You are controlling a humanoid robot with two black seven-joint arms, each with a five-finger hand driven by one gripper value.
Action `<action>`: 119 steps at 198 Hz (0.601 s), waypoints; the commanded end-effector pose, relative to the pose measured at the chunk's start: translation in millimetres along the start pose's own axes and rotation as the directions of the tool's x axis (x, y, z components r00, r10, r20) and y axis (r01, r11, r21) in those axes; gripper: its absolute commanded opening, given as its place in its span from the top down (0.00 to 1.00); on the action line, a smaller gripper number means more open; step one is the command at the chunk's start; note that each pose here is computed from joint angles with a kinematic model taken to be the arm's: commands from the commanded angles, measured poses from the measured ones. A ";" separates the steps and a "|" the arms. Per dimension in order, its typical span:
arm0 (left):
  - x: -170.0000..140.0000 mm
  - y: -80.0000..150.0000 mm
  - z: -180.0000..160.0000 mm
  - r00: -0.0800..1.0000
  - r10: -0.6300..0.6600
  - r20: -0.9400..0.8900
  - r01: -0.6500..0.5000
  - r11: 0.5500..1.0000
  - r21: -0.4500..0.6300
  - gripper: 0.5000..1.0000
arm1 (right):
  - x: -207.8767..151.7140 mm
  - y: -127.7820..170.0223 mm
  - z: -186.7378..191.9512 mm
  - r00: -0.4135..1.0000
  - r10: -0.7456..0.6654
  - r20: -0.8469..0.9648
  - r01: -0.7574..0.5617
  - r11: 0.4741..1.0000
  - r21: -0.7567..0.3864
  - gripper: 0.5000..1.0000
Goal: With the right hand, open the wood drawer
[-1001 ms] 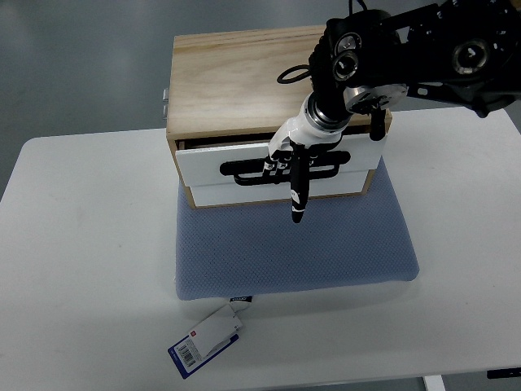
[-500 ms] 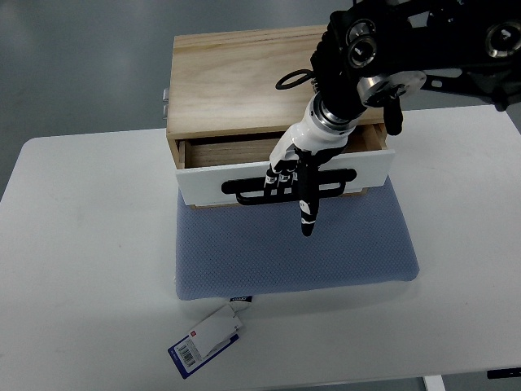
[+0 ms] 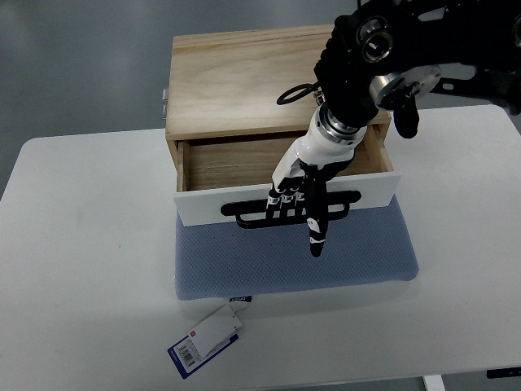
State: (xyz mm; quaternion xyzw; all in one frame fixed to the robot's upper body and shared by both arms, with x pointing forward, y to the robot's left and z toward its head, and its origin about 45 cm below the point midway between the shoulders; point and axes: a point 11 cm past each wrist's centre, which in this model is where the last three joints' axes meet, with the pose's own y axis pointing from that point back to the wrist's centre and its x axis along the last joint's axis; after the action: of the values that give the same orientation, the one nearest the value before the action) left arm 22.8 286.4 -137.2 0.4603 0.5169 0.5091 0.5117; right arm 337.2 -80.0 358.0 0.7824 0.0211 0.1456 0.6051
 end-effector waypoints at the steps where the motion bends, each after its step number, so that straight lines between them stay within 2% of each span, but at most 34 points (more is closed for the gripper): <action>1: 0.0 0.0 0.0 1.000 0.000 0.001 0.000 1.000 0.000 0.00 | -0.7 0.4 -1.0 1.000 -0.005 0.005 0.005 1.000 0.006 0.11; 119: 0.0 0.0 -0.4 1.000 0.000 0.004 0.000 1.000 0.001 0.00 | -6.1 15.7 -18.3 0.999 -0.024 0.023 0.022 0.998 0.055 0.11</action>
State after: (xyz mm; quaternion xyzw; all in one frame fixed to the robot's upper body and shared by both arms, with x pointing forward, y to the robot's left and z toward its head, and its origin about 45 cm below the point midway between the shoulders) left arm 22.5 286.4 -137.3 0.4617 0.5161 0.5077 0.5125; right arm 324.4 -68.3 375.4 0.7999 0.0277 0.1289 0.5855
